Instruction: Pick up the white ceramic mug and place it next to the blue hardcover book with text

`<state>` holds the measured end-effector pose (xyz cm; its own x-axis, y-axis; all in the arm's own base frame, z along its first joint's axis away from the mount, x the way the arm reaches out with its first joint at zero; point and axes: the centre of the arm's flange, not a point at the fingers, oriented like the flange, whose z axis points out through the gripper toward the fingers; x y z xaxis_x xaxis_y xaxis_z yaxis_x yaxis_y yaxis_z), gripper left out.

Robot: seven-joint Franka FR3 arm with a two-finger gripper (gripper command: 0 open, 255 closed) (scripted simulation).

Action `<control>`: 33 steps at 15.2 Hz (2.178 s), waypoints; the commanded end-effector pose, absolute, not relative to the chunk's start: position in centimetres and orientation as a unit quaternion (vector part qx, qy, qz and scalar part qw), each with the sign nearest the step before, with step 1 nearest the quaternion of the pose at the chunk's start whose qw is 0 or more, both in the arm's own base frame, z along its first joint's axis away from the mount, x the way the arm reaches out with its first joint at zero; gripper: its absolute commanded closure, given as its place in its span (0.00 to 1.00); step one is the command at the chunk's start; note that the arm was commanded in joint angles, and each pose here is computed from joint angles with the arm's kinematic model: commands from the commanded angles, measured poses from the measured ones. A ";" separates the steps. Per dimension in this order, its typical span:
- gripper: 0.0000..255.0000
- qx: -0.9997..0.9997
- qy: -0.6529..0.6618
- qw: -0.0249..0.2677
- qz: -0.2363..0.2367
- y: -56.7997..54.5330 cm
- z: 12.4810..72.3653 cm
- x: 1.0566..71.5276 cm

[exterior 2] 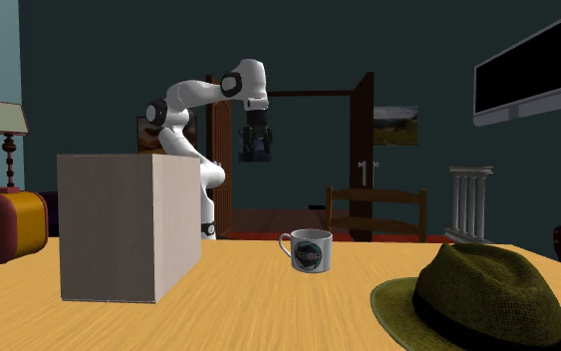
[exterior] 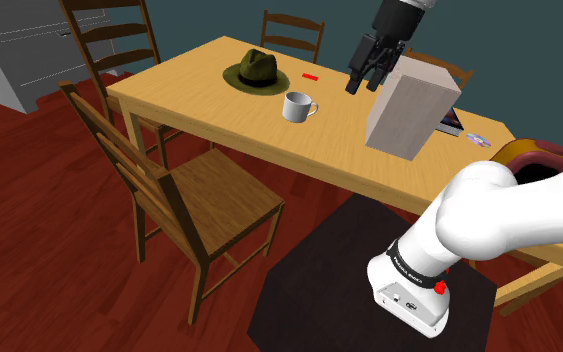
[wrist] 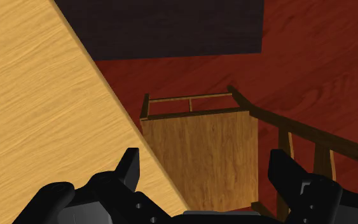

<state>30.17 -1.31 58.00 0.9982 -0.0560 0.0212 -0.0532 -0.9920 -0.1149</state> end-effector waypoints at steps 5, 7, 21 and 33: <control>0.00 -0.998 0.034 0.046 -0.013 -2.9 55.2 34.2; 0.00 -0.998 0.037 0.041 -0.014 -3.7 53.9 36.2; 0.00 -0.998 0.058 0.003 -0.019 -10.2 44.5 50.0; 0.00 -0.997 0.075 -0.026 -0.022 -16.3 37.6 60.8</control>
<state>60.15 -16.15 37.99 0.9881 -0.1470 0.0461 -0.1491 -0.9877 0.0463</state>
